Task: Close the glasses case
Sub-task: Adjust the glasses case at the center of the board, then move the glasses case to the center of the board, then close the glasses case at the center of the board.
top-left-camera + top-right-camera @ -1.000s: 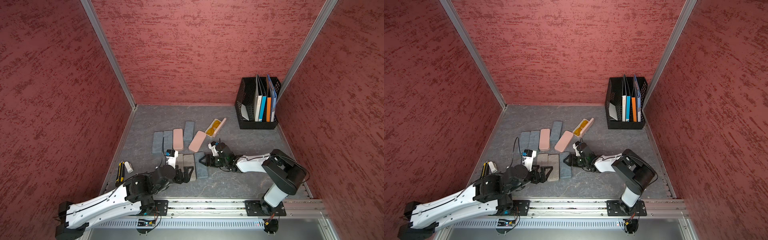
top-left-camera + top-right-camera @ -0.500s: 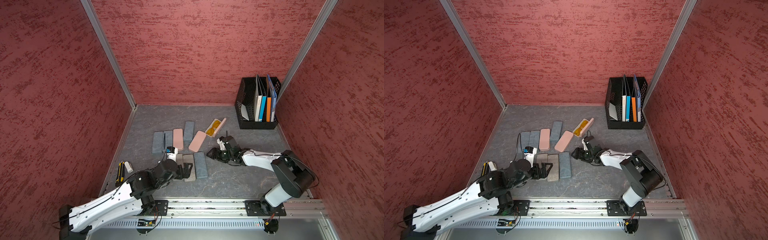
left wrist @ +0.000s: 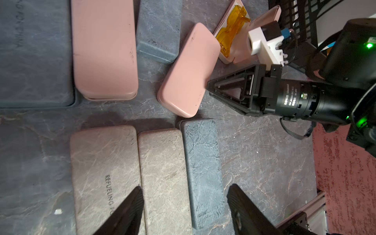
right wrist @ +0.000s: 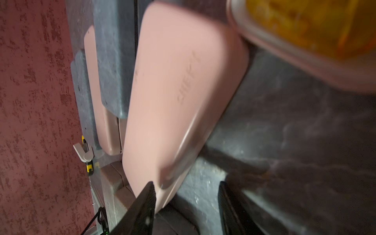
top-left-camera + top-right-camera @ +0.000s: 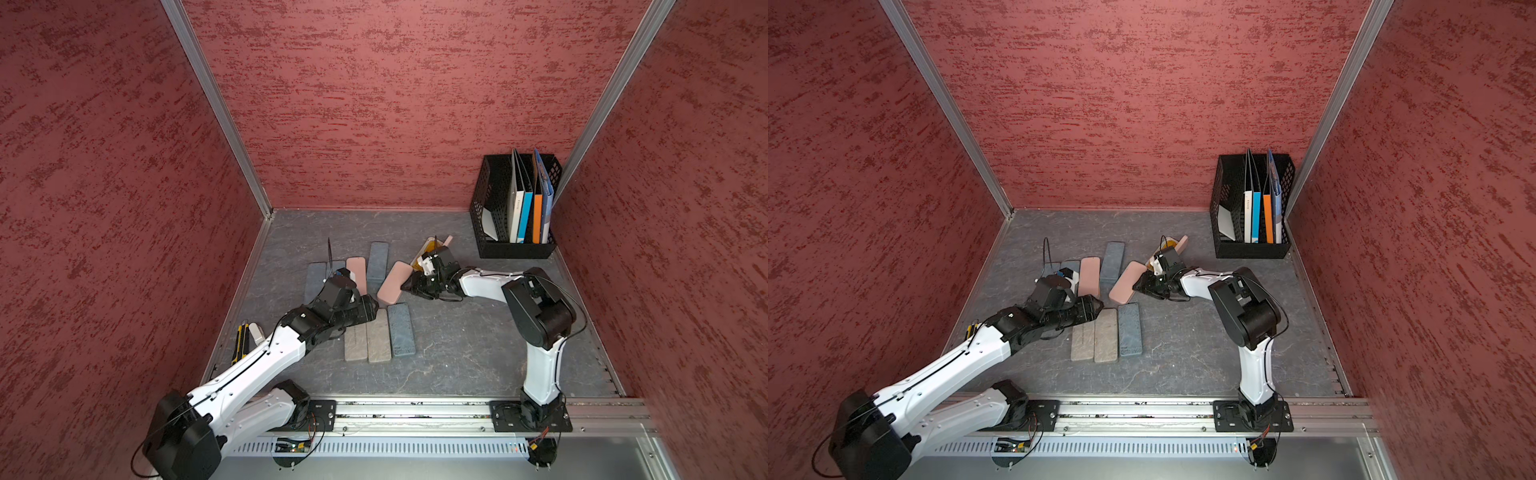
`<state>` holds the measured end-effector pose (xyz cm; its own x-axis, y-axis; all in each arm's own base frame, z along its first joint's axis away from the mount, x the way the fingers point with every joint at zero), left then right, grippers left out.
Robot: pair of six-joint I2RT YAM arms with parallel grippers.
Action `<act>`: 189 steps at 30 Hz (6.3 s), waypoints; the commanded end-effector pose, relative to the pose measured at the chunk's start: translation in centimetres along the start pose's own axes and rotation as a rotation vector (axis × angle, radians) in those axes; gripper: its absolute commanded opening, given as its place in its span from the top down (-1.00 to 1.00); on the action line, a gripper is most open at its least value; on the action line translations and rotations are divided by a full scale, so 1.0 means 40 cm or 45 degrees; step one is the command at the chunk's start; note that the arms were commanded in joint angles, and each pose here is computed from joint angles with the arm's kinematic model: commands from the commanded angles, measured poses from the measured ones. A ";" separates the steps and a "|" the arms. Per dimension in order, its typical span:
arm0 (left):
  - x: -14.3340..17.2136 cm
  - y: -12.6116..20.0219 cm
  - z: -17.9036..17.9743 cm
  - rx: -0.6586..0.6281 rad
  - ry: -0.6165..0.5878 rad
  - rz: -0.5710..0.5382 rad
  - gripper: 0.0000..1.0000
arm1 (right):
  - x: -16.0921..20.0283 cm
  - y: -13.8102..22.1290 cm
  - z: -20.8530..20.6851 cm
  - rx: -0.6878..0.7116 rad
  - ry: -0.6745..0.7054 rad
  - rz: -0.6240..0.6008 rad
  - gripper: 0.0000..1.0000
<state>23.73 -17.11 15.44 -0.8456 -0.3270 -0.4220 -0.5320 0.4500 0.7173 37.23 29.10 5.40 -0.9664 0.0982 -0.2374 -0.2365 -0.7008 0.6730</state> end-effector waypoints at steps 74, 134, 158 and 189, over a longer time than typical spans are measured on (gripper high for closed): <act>-0.510 -0.454 0.037 -0.278 -0.138 0.016 0.21 | -0.085 0.091 0.033 -0.119 0.049 -0.053 -0.02; -0.411 -0.803 -0.216 0.116 -0.088 0.296 0.54 | -0.360 0.220 -0.161 0.013 -0.057 -0.214 0.44; -0.364 -0.815 -0.216 0.131 -0.091 0.322 0.95 | -0.283 0.072 -0.092 0.098 0.066 -0.026 0.51; -0.411 -0.619 -0.304 0.380 -0.022 0.215 0.18 | -0.333 0.141 0.003 0.082 0.110 -0.103 -0.07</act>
<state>52.16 -31.72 8.37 -0.9248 -0.2347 -0.2994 -0.3778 0.6590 0.6503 47.32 25.26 8.53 -0.9675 0.0421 -0.2494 -0.2164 -0.6482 0.7300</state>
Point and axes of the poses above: each gripper's point midway between its finger pads, its own y axis back along the fingers, its own z axis along the line the jaws close on, x = y × z, the point moved 2 cm from there along y, back along the fingers, and after that the axes turned 4 degrees about y, right-handed, at the moved point
